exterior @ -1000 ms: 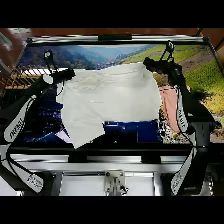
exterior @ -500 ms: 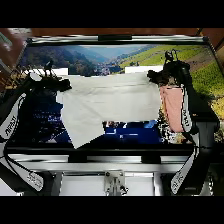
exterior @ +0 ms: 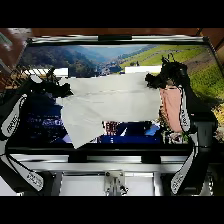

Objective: Fold the shirts.

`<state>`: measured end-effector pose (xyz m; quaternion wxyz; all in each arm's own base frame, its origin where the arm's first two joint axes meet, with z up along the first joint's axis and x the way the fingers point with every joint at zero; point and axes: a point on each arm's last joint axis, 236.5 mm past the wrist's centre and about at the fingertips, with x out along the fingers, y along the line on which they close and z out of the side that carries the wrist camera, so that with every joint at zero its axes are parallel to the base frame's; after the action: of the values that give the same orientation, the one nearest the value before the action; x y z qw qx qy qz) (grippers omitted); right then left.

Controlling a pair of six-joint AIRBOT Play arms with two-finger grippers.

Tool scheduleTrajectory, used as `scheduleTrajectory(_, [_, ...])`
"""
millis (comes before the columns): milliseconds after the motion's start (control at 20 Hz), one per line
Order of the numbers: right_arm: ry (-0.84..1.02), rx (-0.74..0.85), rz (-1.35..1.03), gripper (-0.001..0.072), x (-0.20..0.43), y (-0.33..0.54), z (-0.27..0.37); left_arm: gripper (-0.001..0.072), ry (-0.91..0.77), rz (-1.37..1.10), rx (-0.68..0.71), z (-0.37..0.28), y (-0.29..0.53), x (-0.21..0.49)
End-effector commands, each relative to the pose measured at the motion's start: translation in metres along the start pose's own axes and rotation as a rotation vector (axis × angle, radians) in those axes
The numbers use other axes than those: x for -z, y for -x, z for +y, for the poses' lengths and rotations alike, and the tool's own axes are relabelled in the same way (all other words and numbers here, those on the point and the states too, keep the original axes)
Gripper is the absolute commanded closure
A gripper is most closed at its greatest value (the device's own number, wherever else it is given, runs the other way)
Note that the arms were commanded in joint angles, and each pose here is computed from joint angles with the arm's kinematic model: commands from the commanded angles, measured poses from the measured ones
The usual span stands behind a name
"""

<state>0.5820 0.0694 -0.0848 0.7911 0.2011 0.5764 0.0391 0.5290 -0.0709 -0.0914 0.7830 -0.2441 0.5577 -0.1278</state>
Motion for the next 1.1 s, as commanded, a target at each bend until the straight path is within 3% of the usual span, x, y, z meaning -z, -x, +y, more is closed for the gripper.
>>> scheduleTrajectory(0, [0.021,-0.011,0.003,0.0249,0.000,0.010,0.005,0.0192,0.031,0.040,0.040,-0.007,0.011,0.003])
scheduleTrajectory(200, [0.147,0.039,-0.029,0.0249,-0.007,0.079,-0.001,0.0193,0.003,0.055,0.083,-0.017,0.074,-0.015])
scheduleTrajectory(300, [0.135,0.099,0.044,0.0249,0.008,0.114,-0.028,0.0328,0.022,0.084,0.091,-0.011,0.106,-0.008])
scheduleTrajectory(550, [0.084,0.101,0.370,0.0249,0.085,0.160,-0.071,0.0328,0.091,0.306,0.101,0.008,0.115,0.095])
scheduleTrajectory(750, [0.053,0.025,0.335,0.0249,0.097,0.165,-0.058,0.0327,0.154,0.240,0.113,0.021,0.099,0.167])
scheduleTrajectory(1050, [0.031,0.015,0.305,0.0249,0.103,0.153,-0.059,0.0325,0.188,0.276,0.128,0.037,0.094,0.217])
